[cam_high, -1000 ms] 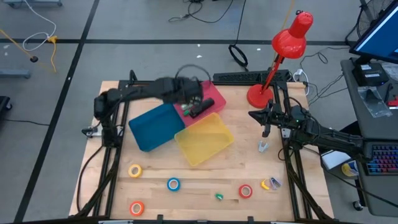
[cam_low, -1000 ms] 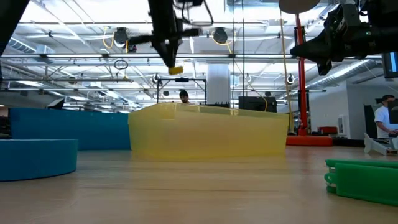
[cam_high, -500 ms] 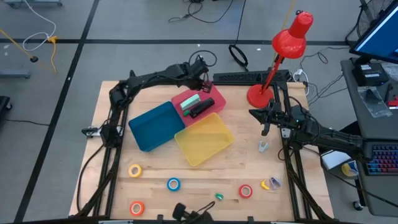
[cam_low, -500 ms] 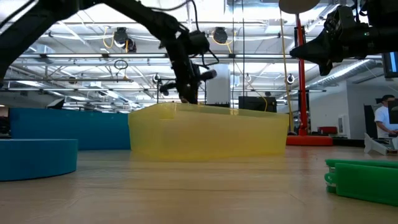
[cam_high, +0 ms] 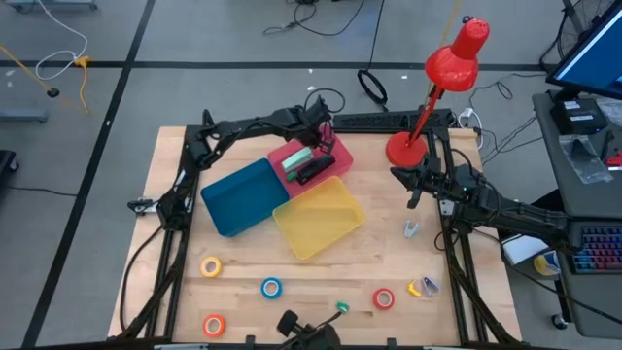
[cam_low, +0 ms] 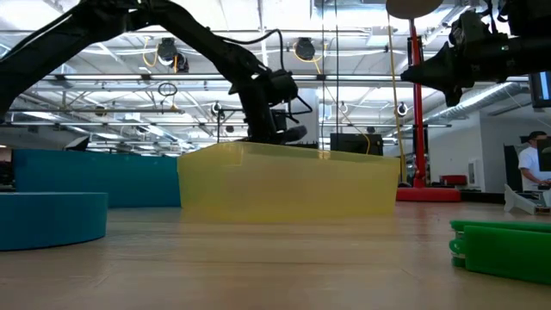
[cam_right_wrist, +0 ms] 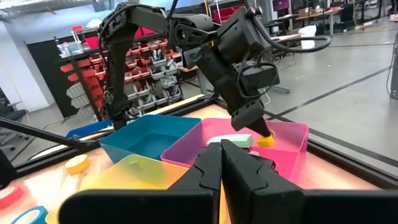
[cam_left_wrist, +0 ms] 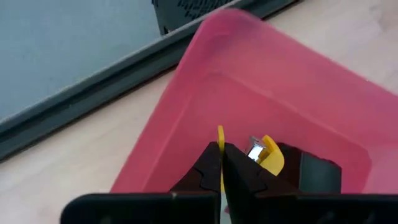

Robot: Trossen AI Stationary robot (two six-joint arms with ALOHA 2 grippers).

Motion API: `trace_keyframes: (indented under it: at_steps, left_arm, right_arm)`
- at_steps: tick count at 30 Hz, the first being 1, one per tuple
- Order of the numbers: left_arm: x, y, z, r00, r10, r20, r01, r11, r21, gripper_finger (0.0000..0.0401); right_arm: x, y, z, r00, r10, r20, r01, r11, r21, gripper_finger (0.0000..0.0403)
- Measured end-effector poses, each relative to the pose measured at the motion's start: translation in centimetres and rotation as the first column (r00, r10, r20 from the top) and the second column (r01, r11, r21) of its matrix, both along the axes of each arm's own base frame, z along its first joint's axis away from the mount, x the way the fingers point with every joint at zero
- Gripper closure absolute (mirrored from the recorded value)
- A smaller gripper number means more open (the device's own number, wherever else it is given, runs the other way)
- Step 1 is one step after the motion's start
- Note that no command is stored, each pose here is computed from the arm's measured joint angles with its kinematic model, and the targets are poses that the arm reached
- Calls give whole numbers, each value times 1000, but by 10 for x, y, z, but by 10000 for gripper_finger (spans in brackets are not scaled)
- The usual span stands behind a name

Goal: Pick and place Stapler, Stapler remover, tape
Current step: Put the left yellow stapler into the red bin, then put the green stapler into the red bin

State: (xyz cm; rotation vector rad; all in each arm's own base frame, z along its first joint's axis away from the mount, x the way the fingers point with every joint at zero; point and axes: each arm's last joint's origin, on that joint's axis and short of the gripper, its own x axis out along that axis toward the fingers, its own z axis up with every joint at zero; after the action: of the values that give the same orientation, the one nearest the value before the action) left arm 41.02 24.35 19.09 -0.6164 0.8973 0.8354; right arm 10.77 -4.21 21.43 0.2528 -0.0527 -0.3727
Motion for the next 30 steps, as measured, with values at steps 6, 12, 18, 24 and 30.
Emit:
trace_keyframes:
  at_steps: [6, 12, 18, 24, 30]
  left_arm:
    - [2, 2, 2, 1000, -28, 3, 28, 998, 57, 388]
    - [3, 1, 2, 995, -91, -32, 93, 993, 77, 397]
    - [5, -2, -1, 991, -124, -48, 128, 988, 85, 363]
    - [10, -7, -15, 979, -199, -51, 200, 980, 23, 312]
    - [11, -7, -13, 978, -205, -41, 207, 978, 34, 252]
  right_arm:
    - [0, 0, 0, 1000, 0, 0, 0, 1000, 1, 403]
    - [0, 0, 0, 1000, 0, 1, 0, 1000, 1, 403]
    - [0, 0, 0, 1000, 0, 1, 0, 1000, 1, 403]
    - [0, 0, 0, 1000, 0, 2, 0, 1000, 4, 403]
    - [0, 0, 0, 1000, 0, 3, 0, 1000, 4, 403]
